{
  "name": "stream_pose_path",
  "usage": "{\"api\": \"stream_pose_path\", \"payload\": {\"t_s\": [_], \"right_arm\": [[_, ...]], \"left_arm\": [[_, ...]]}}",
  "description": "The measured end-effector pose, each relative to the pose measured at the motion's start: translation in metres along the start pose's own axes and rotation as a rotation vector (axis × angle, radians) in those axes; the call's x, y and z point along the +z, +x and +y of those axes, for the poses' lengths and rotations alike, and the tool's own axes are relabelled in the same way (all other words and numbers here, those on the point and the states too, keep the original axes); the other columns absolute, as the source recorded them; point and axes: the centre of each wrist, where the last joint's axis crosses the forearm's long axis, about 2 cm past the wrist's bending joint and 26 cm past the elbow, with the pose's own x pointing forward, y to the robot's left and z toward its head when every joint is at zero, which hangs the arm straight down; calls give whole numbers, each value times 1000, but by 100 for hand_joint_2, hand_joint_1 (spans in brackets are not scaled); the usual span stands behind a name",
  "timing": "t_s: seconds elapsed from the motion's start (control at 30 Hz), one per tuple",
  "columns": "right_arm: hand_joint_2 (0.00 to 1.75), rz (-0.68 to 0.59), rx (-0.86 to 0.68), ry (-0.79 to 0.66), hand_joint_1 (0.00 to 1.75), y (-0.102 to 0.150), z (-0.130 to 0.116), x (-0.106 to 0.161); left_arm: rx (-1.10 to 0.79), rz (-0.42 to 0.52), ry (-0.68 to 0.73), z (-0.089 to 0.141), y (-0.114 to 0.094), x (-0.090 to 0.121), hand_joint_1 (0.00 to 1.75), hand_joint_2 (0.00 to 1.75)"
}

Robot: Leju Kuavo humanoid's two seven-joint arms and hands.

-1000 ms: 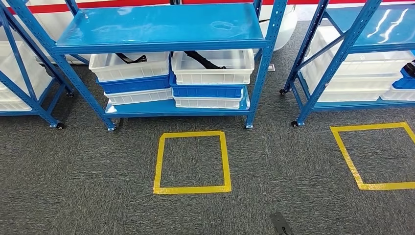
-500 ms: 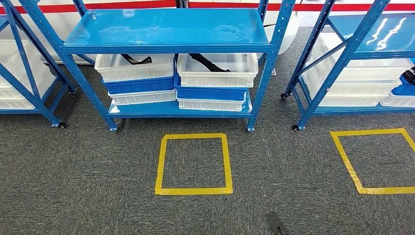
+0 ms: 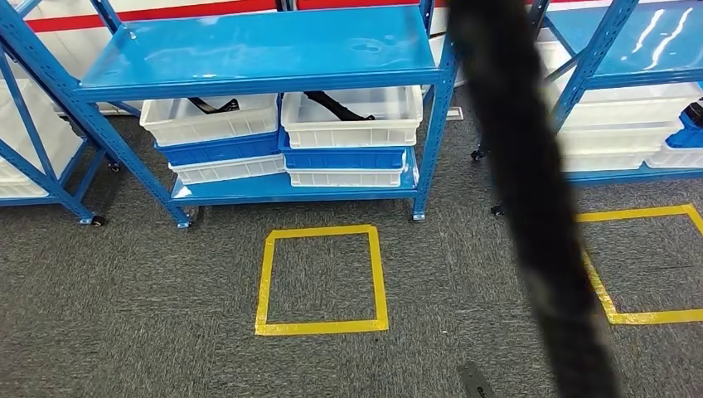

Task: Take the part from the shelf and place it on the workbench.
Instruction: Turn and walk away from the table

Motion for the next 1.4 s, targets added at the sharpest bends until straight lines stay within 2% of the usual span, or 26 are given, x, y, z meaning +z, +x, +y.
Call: {"api": "stream_pose_path", "payload": {"t_s": [0.53,0.9,1.3,1.4], "right_arm": [[0,-6,-8,-7,0,7,-1,0],[0,15,-11,-6,0,-1,0,0],[0,8,-6,-3,0,2,1,0],[131,2,10,-6,0,3,0,0]], "left_arm": [[-10,4,3,1,-2,0,0,0],[-9,7,-3,-2,-2,1,0,0],[-14,7,0,-2,-3,1,0,0],[-24,-2,8,-2,0,1,0,0]]}}
